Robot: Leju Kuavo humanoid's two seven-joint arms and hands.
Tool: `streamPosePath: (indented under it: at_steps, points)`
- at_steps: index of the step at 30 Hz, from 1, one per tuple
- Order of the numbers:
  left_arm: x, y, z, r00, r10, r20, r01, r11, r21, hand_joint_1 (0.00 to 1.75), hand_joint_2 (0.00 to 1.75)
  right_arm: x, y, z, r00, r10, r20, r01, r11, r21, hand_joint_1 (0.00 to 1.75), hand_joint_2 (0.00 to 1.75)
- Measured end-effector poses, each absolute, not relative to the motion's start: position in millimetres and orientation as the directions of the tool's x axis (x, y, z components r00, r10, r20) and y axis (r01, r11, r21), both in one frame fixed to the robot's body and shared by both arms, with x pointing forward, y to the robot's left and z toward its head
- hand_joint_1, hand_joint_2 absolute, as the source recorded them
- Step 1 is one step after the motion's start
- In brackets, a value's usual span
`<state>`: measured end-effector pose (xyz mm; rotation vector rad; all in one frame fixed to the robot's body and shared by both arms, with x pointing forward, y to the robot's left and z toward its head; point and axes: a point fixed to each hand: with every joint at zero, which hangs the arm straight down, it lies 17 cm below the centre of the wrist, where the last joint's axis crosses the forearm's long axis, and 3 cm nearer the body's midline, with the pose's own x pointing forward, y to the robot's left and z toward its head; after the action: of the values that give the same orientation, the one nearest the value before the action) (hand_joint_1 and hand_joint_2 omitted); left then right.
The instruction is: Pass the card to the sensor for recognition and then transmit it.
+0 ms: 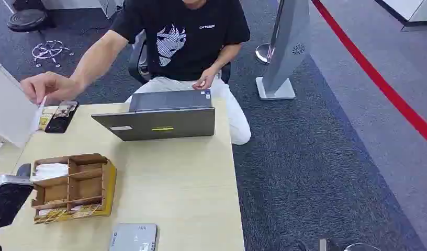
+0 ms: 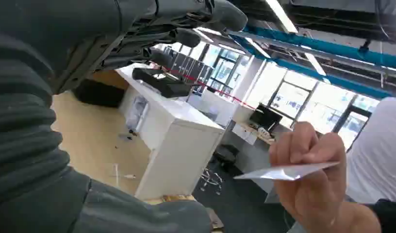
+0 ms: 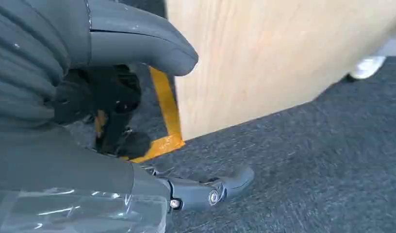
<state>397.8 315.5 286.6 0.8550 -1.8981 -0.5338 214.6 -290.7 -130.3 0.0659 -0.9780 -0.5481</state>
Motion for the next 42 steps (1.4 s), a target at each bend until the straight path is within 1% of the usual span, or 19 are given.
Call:
streamPosePath:
  at_steps: [8,9,14,19,24,29,32,36,42]
  points:
    - [435,317,275,-0.235,-0.899,0.37,-0.286,0.428,0.857,0.0,1.75,214,-285,-136,0.47,-0.437,0.767,0.372,0.886,0.276,0.0,1.75]
    - [441,319,272,-0.221,-0.917,0.332,-0.276,0.385,0.881,1.75,1.75,213,-284,-137,0.475,-0.433,0.766,0.366,0.889,0.275,0.0,1.75]
    - [458,334,266,-0.153,-0.974,0.166,-0.249,0.201,0.948,1.75,1.75,209,-280,-140,0.5,-0.407,0.764,0.334,0.905,0.264,0.0,1.75]
    - [467,359,264,-0.045,-0.999,0.014,-0.242,0.025,0.97,1.75,1.75,207,-274,-142,0.519,-0.39,0.761,0.3,0.916,0.265,0.0,1.75]
    - [468,363,271,-0.031,-0.999,-0.018,-0.277,-0.008,0.961,1.75,1.75,208,-277,-142,0.506,-0.402,0.763,0.315,0.91,0.27,0.0,1.75]
    - [461,354,279,-0.053,-0.998,-0.016,-0.329,0.003,0.944,1.75,1.75,208,-279,-142,0.497,-0.416,0.762,0.328,0.903,0.278,0.0,1.75]
    - [452,341,282,-0.091,-0.996,-0.002,-0.358,0.031,0.933,1.75,1.75,209,-281,-142,0.487,-0.427,0.762,0.344,0.896,0.282,0.0,1.75]
    - [431,316,287,-0.17,-0.985,0.04,-0.4,0.106,0.91,1.75,1.75,210,-286,-140,0.466,-0.448,0.763,0.371,0.882,0.291,0.0,1.75]
    - [383,276,275,-0.281,-0.949,0.146,-0.396,0.253,0.883,1.75,1.75,216,-293,-132,0.425,-0.474,0.772,0.409,0.861,0.303,0.0,1.75]
